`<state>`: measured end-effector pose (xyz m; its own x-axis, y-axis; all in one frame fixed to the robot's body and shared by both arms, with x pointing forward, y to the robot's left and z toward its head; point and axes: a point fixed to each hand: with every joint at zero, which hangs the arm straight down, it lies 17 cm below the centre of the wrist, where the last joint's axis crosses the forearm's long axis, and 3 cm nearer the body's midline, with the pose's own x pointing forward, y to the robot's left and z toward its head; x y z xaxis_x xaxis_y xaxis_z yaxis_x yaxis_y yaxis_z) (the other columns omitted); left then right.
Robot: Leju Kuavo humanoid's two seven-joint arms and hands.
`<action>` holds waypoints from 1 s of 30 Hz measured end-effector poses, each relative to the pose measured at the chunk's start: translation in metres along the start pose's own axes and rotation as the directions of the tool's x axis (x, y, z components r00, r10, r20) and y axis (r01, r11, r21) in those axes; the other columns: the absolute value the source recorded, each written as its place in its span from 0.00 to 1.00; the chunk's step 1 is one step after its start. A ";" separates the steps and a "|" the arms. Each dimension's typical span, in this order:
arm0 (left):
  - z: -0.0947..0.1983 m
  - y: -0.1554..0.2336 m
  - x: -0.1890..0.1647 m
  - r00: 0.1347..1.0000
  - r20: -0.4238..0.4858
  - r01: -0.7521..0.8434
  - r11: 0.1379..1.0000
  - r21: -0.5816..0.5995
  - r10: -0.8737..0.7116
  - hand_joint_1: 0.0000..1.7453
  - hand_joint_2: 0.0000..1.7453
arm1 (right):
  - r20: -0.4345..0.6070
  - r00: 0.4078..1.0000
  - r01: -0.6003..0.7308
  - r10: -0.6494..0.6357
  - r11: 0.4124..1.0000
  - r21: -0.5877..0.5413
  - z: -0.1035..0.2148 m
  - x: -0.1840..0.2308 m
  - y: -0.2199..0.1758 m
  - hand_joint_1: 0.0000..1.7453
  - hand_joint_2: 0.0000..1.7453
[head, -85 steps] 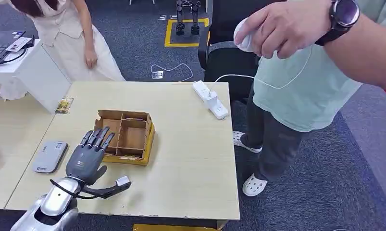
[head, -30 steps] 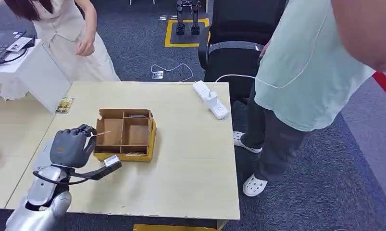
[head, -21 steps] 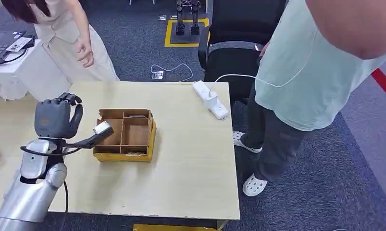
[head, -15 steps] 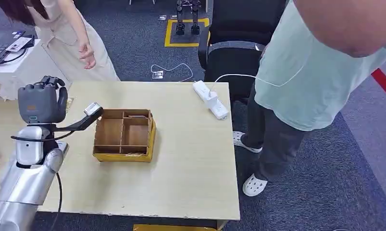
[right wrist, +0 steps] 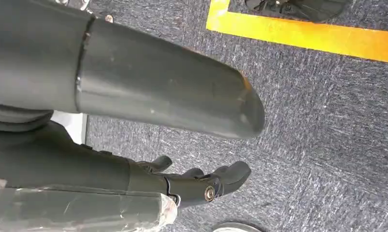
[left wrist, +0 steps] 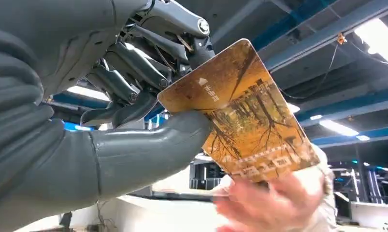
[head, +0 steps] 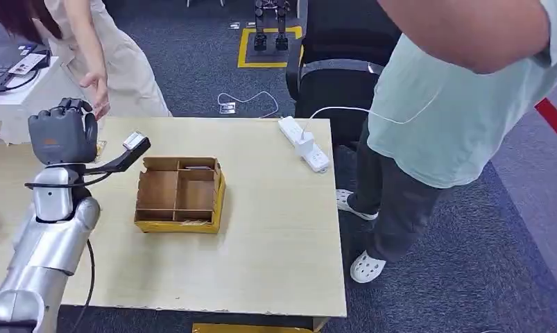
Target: Pass the card to the sensor for recognition and then transmit it.
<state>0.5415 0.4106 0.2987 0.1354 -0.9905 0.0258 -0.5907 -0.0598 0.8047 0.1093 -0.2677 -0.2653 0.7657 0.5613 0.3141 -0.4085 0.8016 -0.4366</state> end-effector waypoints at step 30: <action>0.015 -0.033 0.009 0.999 0.034 -0.016 0.998 -0.064 0.018 0.00 1.00 | 0.014 1.000 -0.017 0.017 1.000 0.016 0.001 0.004 0.004 0.00 0.00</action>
<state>0.5499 0.4023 0.2634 0.0977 -0.9950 0.0203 -0.5409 -0.0360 0.8403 0.1105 -0.2621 -0.2653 0.7516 0.5777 0.3183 -0.4297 0.7950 -0.4281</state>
